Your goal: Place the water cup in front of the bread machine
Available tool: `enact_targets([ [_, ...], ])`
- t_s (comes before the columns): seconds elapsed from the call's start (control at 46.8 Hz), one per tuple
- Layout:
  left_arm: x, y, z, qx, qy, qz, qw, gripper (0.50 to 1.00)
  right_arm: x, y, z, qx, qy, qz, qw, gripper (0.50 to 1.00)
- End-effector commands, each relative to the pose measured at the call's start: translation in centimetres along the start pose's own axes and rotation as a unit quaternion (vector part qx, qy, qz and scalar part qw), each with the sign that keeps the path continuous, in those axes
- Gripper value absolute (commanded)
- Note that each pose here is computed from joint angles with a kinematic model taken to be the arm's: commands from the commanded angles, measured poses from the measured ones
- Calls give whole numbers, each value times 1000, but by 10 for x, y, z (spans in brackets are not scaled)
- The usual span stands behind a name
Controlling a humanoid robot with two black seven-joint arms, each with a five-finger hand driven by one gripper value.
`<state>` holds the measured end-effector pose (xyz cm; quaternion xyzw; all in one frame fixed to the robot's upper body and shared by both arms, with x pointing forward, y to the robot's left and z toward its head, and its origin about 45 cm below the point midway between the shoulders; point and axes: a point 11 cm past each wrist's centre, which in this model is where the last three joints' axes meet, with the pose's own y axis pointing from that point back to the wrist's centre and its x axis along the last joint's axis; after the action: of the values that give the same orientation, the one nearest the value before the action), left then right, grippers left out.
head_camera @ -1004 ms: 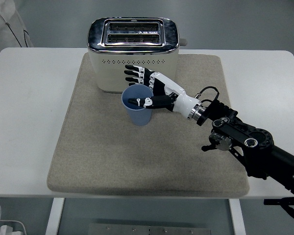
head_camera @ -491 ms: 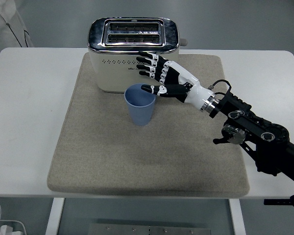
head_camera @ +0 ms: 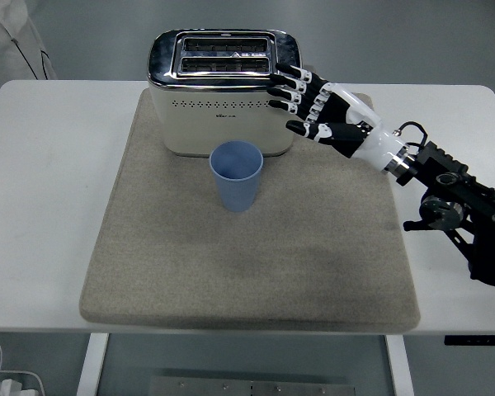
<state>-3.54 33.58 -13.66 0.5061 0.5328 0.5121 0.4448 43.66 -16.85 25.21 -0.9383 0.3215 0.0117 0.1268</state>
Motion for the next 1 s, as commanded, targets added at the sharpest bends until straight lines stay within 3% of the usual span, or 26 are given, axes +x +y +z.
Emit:
enact_targets([
  [0.0,0,0,0,0,0,0,1000,1000,18,20,-9,6,-14,19,1000,921],
  [0.128,0,0,0,0,-1,0,1000,1000,41,41,-20,13,-17,56,998,921],
  [0.342,0,0,0,0,0,0,1000,1000,53,44,-19,12,-32,94,995,917],
  [0.577,0,0,0,0,0,0,1000,1000,72,43,8,-28,-94,210,973,917],
  [0.726,0,0,0,0,1,0,1000,1000,88,42,12,-51,-106,286,951,917],
  [0.855,0,0,0,0,0,0,1000,1000,95,40,10,-62,-131,313,939,917],
  [0.983,0,0,0,0,0,0,1000,1000,99,35,6,-80,-131,319,935,917],
])
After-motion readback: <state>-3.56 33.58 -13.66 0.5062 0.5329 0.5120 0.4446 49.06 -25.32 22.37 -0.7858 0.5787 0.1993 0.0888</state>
